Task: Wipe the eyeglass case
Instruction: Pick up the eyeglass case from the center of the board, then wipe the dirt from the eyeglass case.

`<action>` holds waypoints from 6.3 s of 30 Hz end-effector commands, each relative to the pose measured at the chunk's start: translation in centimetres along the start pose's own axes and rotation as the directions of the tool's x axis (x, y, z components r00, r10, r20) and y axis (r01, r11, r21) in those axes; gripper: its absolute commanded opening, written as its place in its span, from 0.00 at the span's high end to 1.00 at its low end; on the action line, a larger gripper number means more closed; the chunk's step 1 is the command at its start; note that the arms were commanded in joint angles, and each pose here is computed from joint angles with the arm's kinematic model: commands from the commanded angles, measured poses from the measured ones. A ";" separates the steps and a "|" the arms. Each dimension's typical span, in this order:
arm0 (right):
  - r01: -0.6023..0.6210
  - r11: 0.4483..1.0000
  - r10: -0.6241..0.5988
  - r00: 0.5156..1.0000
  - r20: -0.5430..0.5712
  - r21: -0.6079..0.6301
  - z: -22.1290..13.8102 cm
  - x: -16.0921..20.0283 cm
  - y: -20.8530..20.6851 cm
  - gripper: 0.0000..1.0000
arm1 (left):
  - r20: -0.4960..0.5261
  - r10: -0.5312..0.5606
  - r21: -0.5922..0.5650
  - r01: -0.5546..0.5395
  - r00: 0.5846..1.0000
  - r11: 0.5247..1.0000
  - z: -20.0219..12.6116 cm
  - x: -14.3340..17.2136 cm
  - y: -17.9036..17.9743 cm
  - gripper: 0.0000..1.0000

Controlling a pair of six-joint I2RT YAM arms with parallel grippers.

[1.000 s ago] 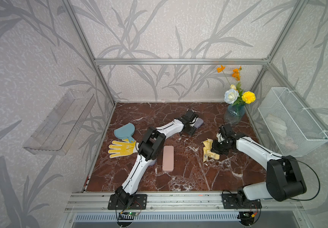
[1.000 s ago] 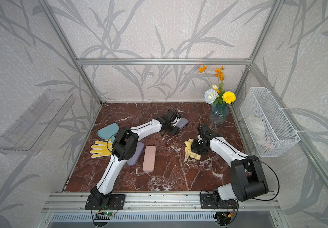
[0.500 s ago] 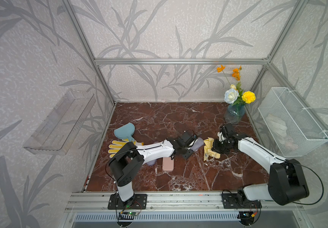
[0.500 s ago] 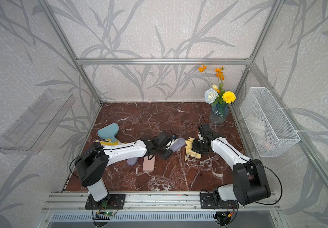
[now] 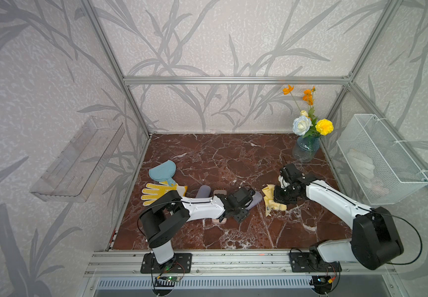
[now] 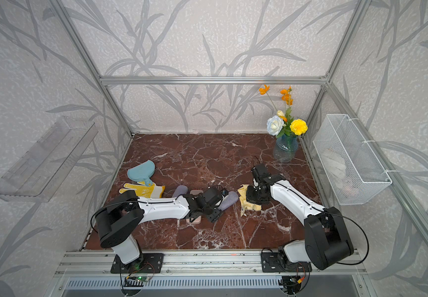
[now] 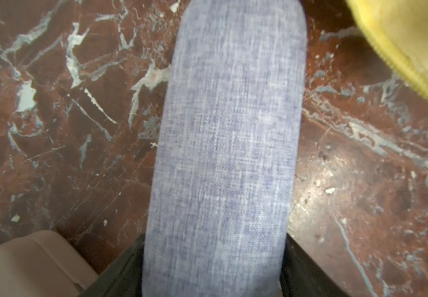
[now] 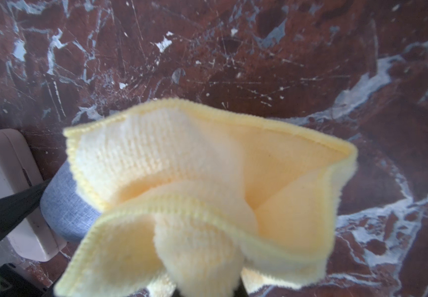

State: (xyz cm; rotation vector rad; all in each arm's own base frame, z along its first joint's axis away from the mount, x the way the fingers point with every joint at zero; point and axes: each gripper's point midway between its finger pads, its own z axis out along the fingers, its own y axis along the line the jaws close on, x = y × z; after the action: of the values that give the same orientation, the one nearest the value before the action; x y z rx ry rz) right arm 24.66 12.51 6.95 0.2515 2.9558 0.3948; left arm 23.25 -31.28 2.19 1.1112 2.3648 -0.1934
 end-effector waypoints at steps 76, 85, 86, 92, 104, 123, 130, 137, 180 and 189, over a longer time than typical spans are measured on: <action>0.000 0.988 -0.042 0.965 -0.259 -0.156 5.5 4.1 7.5 1.00 | 0.254 0.220 -0.094 -0.203 0.942 0.975 -2.1 0.5 -1.4 0.79; 0.215 0.916 -0.216 0.976 -0.034 0.338 -0.5 -3.8 -2.2 1.00 | 0.239 0.236 -0.102 -0.217 0.942 0.971 -1.8 0.5 -1.6 0.79; 0.228 0.919 -0.234 0.972 -0.020 0.323 -1.4 -3.8 -1.3 1.00 | 0.239 0.237 -0.102 -0.219 0.942 0.970 -1.8 0.5 -1.6 0.79; 0.144 0.984 -0.154 0.982 -0.106 -0.101 -0.3 2.1 8.2 1.00 | 0.237 0.239 -0.115 -0.217 0.942 0.969 -1.8 0.5 -1.6 0.79; -0.042 0.995 0.027 0.989 -0.145 -0.096 2.5 -1.4 2.2 1.00 | 0.230 0.256 -0.122 -0.233 0.939 0.965 -1.7 0.4 -1.9 0.78; -0.019 0.986 -0.029 0.959 -0.282 -0.165 5.6 3.7 7.7 1.00 | 0.213 0.289 -0.165 -0.257 0.933 0.952 -1.6 0.5 -2.2 0.76; 0.169 0.962 -0.158 0.985 -0.068 0.213 1.5 -2.9 -0.6 1.00 | 0.210 0.295 -0.177 -0.260 0.932 0.949 -1.6 0.4 -2.2 0.75; 0.111 0.984 -0.125 0.988 -0.094 -0.140 -1.0 0.7 8.4 1.00 | 0.246 0.293 -0.191 -0.250 0.924 0.949 -2.1 0.4 -2.0 0.75; 0.290 0.901 -0.302 0.953 -0.012 0.323 -1.6 -4.3 0.5 1.00 | 0.153 0.492 -0.555 -0.338 0.857 0.760 -2.3 -0.1 -3.1 0.74; 0.524 0.851 -0.520 0.850 -0.088 0.037 -3.3 0.6 13.7 1.00 | 0.087 0.543 -0.659 -0.360 0.835 0.660 -2.1 -0.1 -3.5 0.74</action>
State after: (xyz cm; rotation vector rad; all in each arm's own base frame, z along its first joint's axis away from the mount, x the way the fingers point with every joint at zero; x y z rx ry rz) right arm 29.15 22.07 15.38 -0.4481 2.7939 0.1172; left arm 19.77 -33.14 3.98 1.1751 1.6466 0.4611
